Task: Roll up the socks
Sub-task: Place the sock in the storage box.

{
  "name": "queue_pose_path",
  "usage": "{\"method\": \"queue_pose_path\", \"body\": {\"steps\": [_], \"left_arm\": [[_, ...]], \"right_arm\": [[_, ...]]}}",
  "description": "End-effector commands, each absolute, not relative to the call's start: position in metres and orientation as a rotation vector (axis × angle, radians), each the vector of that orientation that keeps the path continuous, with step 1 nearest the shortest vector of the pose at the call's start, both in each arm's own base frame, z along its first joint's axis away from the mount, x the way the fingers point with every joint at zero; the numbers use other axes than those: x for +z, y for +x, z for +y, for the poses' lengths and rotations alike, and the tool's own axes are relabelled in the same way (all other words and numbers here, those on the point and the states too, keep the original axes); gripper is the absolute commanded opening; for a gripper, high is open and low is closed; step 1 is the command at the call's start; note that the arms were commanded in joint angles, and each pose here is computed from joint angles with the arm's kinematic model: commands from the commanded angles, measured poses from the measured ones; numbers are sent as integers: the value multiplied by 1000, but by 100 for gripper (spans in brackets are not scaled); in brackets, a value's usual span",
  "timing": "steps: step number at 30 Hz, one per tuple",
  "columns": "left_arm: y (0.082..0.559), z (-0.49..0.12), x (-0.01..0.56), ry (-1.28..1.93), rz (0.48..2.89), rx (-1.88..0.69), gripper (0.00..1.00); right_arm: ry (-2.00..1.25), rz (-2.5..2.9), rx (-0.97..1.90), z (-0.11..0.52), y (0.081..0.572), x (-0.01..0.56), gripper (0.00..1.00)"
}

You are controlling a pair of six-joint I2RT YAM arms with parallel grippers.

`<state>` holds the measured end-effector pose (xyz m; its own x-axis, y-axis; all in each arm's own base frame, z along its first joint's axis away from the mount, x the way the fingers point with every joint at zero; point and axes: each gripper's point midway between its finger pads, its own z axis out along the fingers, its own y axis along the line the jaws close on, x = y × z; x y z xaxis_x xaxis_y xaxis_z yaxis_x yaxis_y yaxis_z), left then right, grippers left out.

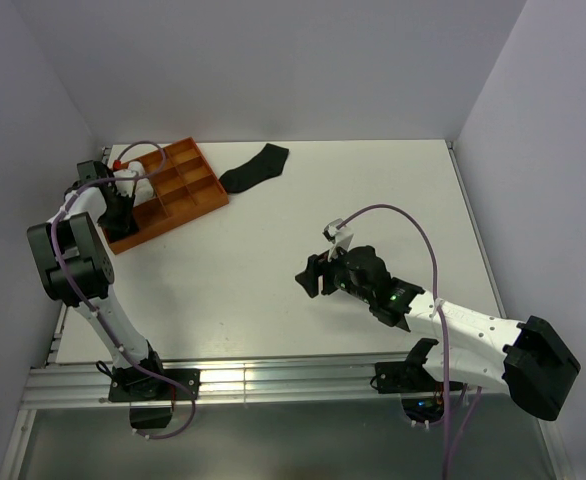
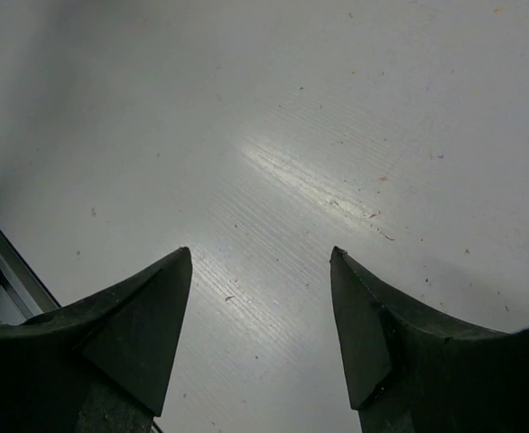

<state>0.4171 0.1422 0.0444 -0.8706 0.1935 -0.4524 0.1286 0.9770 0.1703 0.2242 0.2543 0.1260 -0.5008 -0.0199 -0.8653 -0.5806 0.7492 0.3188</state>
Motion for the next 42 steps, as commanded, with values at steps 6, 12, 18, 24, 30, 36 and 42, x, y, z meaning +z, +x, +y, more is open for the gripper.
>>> {"method": "queue_pose_path", "body": {"steps": [6,12,18,24,30,36,42], "left_arm": [[412,136,67,232,2607,150,39],[409,134,65,211,2614,123,48],[409,138,75,183,2592,115,57],[411,139,90,165,2537,92,60],[416,140,113,135,2434,34,60],[426,138,129,92,2340,-16,54],[440,135,115,31,2322,-85,36]], "right_arm": [[-459,1932,763,260,228,148,69],[-459,1933,762,261,228,148,69],[-460,1935,762,261,228,148,69],[-460,1933,767,261,228,149,69],[-463,1935,766,261,228,149,69],[-462,1938,769,261,228,148,69],[-465,1943,766,261,227,146,68]]}}
